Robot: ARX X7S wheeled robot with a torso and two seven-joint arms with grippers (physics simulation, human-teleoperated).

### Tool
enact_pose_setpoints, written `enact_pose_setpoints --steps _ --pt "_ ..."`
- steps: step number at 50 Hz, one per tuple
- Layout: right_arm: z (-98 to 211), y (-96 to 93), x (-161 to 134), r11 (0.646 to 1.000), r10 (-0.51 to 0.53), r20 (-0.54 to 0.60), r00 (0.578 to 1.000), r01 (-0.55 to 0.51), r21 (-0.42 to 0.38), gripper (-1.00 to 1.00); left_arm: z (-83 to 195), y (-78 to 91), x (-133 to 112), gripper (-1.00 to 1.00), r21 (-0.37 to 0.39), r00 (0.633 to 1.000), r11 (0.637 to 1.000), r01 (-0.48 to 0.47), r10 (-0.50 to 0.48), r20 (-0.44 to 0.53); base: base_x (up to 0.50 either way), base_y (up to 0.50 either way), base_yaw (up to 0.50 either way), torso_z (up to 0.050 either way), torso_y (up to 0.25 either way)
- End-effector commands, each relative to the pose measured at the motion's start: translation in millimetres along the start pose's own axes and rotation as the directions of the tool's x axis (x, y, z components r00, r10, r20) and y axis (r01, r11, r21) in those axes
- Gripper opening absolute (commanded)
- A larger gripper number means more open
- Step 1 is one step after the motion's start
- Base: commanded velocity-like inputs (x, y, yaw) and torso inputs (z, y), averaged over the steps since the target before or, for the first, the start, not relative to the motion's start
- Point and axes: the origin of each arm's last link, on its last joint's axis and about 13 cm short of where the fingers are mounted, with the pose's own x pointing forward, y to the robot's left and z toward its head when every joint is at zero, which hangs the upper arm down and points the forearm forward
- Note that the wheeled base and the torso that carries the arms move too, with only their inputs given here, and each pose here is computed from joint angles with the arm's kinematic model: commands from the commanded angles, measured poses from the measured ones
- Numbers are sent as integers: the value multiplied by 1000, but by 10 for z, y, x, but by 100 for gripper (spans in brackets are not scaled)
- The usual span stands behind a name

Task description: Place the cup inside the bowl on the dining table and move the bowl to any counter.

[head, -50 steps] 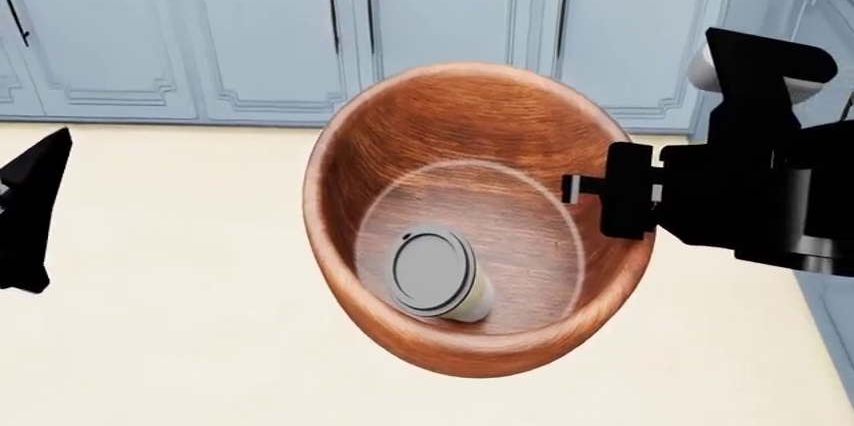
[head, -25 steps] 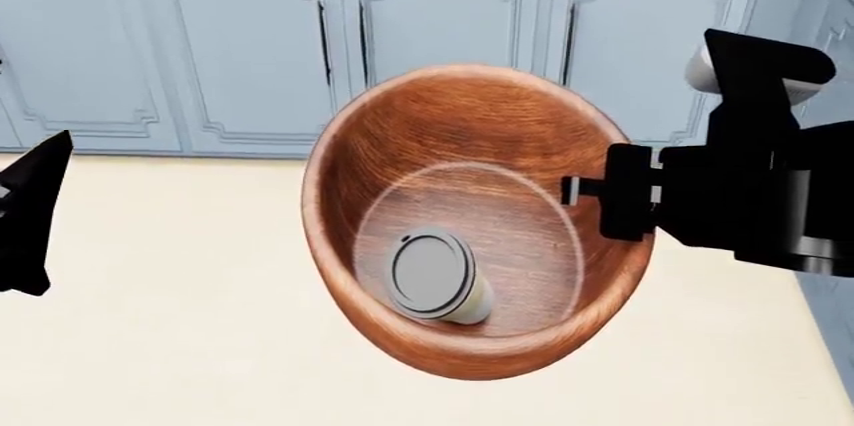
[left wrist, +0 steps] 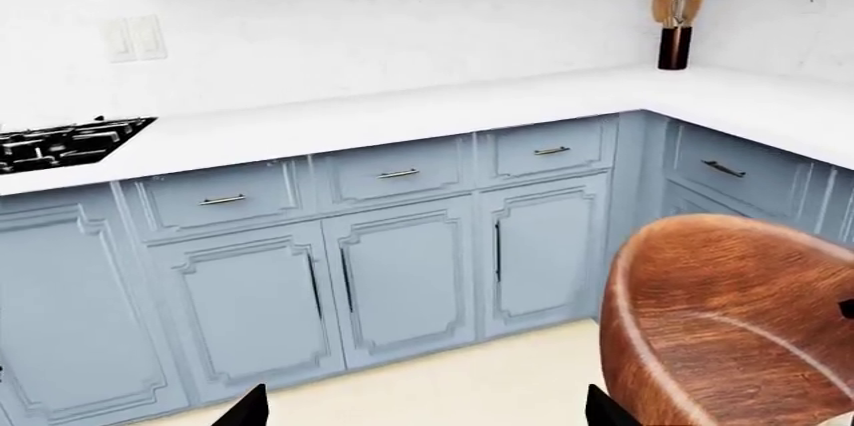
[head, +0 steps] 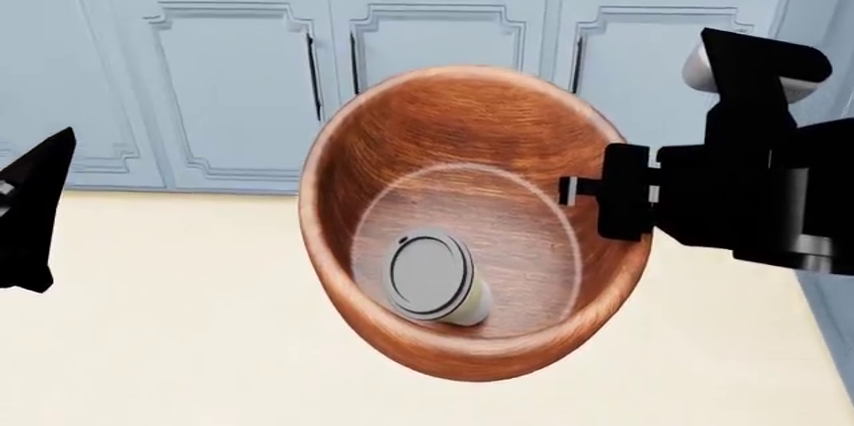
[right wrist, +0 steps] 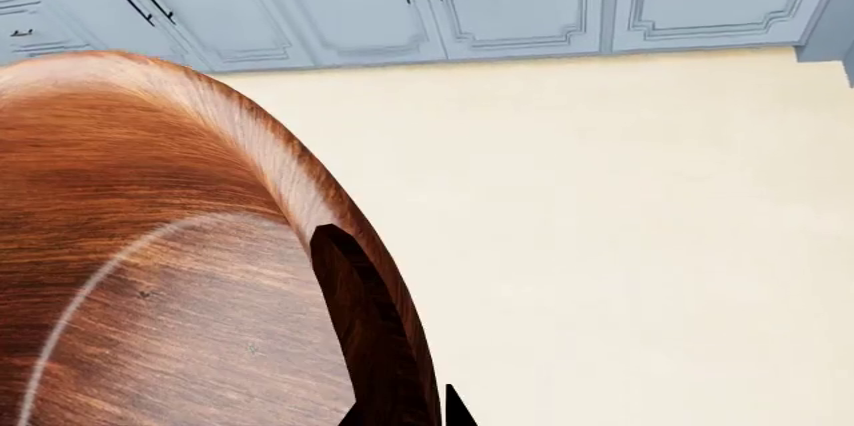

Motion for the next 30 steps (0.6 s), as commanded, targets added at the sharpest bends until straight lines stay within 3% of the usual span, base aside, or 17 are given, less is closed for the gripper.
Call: enact_pose_setpoints --steps 1,30 --pt "65 30 -57 999 45 30 999 -46 9 -100 30 -7 11 100 4 1000 1000 3 -3 1 500 6 0 0 0" --pt "80 38 -65 999 51 41 998 -51 14 -100 -32 2 24 100 -3 1000 1000 3 -3 -4 500 6 0 0 1"
